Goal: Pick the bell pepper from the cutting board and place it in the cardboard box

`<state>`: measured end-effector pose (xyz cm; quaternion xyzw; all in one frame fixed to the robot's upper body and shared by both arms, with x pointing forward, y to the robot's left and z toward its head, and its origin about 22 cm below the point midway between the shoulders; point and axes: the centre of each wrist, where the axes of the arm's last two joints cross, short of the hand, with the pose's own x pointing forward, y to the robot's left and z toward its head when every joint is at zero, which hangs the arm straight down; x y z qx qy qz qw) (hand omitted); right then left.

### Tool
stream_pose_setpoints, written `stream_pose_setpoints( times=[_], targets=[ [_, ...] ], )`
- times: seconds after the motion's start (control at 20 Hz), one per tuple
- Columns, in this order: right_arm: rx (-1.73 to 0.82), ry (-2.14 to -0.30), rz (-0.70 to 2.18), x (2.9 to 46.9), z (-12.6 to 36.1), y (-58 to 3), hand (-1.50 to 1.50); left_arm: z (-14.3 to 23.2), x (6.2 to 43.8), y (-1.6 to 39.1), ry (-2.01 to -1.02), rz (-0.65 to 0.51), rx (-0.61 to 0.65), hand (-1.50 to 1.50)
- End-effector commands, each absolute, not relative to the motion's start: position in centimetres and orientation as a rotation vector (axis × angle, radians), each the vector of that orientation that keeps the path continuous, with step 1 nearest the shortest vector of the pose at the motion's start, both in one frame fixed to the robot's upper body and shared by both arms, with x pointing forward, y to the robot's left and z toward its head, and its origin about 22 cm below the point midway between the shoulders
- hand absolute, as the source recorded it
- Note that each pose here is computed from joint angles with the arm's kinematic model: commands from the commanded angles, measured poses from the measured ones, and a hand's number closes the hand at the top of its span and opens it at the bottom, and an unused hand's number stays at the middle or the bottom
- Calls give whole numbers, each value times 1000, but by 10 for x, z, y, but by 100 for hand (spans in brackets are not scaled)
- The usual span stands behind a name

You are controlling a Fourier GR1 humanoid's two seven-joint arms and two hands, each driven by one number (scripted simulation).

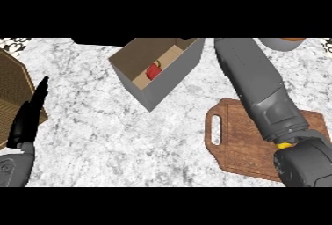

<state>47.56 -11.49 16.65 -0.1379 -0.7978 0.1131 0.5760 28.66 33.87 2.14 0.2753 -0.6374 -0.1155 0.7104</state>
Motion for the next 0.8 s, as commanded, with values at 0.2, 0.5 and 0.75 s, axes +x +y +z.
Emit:
stream_pose_setpoints(
  times=[0.2, 0.5, 0.75],
  targets=[
    [-343, -1832, 185, 478, 154, -223, -150, 25, 282, 351, -1386, -229, 617, 0],
    [-371, -1832, 253, 469, 156, -288, -150, 20, 268, 351, -1409, -229, 647, 0],
    [-362, -1784, 343, 457, 168, -339, -150, 9, 270, 341, -1379, -236, 623, 0]
  ],
)
